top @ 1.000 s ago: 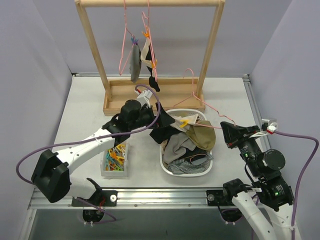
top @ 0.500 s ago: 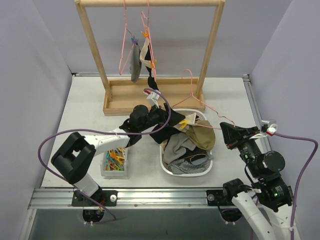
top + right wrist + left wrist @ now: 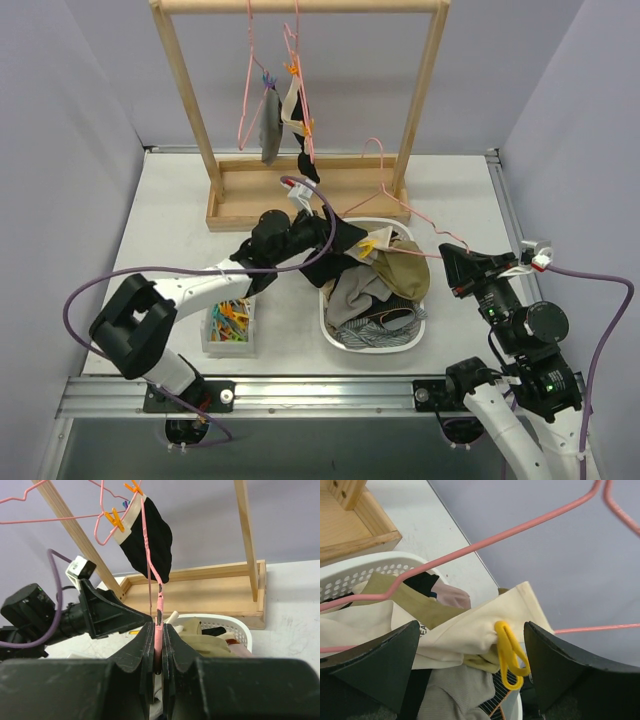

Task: Remove the underwear clipped to the hanger

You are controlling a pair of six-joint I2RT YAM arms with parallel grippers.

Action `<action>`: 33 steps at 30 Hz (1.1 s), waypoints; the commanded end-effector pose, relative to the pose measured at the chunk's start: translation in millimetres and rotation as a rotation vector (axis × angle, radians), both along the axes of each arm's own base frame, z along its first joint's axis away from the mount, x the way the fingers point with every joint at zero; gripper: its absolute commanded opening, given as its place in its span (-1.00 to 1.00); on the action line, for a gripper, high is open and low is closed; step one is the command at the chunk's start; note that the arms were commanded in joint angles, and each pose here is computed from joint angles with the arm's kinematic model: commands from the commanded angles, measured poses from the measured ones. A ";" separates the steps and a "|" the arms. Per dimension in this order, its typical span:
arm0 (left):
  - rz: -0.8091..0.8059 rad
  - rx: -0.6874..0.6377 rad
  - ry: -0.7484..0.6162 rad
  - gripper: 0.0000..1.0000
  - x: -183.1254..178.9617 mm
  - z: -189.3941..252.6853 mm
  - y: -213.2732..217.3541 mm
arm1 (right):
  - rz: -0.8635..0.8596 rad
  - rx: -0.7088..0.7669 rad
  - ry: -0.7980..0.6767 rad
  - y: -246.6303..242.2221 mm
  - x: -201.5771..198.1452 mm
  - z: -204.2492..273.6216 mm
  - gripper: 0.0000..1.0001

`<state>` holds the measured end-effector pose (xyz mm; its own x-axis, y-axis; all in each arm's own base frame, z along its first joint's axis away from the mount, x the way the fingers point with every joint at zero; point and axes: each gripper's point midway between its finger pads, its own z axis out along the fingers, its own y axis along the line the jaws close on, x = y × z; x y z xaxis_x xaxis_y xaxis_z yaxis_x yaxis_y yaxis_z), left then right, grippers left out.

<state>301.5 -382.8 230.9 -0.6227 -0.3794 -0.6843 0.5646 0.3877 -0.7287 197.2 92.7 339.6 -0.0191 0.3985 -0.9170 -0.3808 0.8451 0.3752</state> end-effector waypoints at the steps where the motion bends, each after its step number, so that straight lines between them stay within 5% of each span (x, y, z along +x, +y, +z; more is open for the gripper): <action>1: 0.008 -0.042 -0.037 0.87 -3.5 54.6 13.0 | 0.017 0.025 -0.103 2.3 -2.7 26.7 -1.00; 5: 0.020 0.057 0.072 0.87 -13.4 48.0 28.7 | 0.016 0.024 -0.108 2.0 -3.3 28.0 -1.00; 6: 0.262 0.082 0.070 0.87 20.1 58.4 51.7 | 0.016 0.024 -0.108 2.0 -3.3 28.0 -1.00; 7: -0.003 0.134 0.157 0.87 -31.6 49.8 35.3 | 0.014 0.022 -0.109 1.6 -3.3 28.3 -1.00; 8: 0.056 0.158 0.166 1.00 -28.4 58.6 40.7 | 0.014 0.020 -0.108 1.6 -2.9 28.0 -1.00; 9: 0.118 0.092 0.349 0.87 -34.7 55.1 42.2 | 0.014 0.020 -0.110 1.5 -3.2 28.7 -1.00; 14: 0.267 0.212 0.231 0.87 -42.2 68.8 68.5 | 0.005 0.016 -0.111 0.2 -2.2 29.4 -1.00; 18: 0.214 0.004 0.318 0.87 -53.6 74.3 65.9 | 0.000 0.013 -0.114 -0.9 -2.3 30.3 -1.00; 19: 0.150 -0.195 0.201 0.87 -54.3 122.3 67.9 | -0.004 0.012 -0.114 -1.7 -2.8 30.8 -1.00; 20: 0.146 -0.244 0.280 0.87 -57.7 85.0 72.7 | -0.005 0.013 -0.116 -2.2 -3.3 31.4 -1.00; 21: 0.143 -0.381 0.340 0.87 -59.1 89.7 79.7 | -0.007 0.013 -0.119 -2.8 -4.1 32.3 -1.00; 22: 0.103 -0.559 0.242 0.87 -65.7 125.5 92.1 | -0.006 0.012 -0.118 -2.9 -4.9 32.8 -1.00; 23: 0.119 -0.608 0.262 0.87 -62.0 116.0 102.5 | -0.009 0.010 -0.118 -3.6 -5.1 33.4 -1.00; 28: 0.096 -0.449 0.425 0.87 -71.2 101.0 107.4 | -0.017 0.003 -0.118 -5.9 -6.9 34.7 -1.00; 33: 0.018 -0.545 0.548 0.87 -80.1 115.8 95.7 | -0.011 -0.001 -0.114 -4.7 -6.9 31.4 -1.00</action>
<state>236.3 -276.5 306.2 -0.7474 -0.6565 -0.1018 0.0907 0.0509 -0.9946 197.8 91.2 340.2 -0.0022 0.3715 -0.9284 -0.3813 0.8580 0.3442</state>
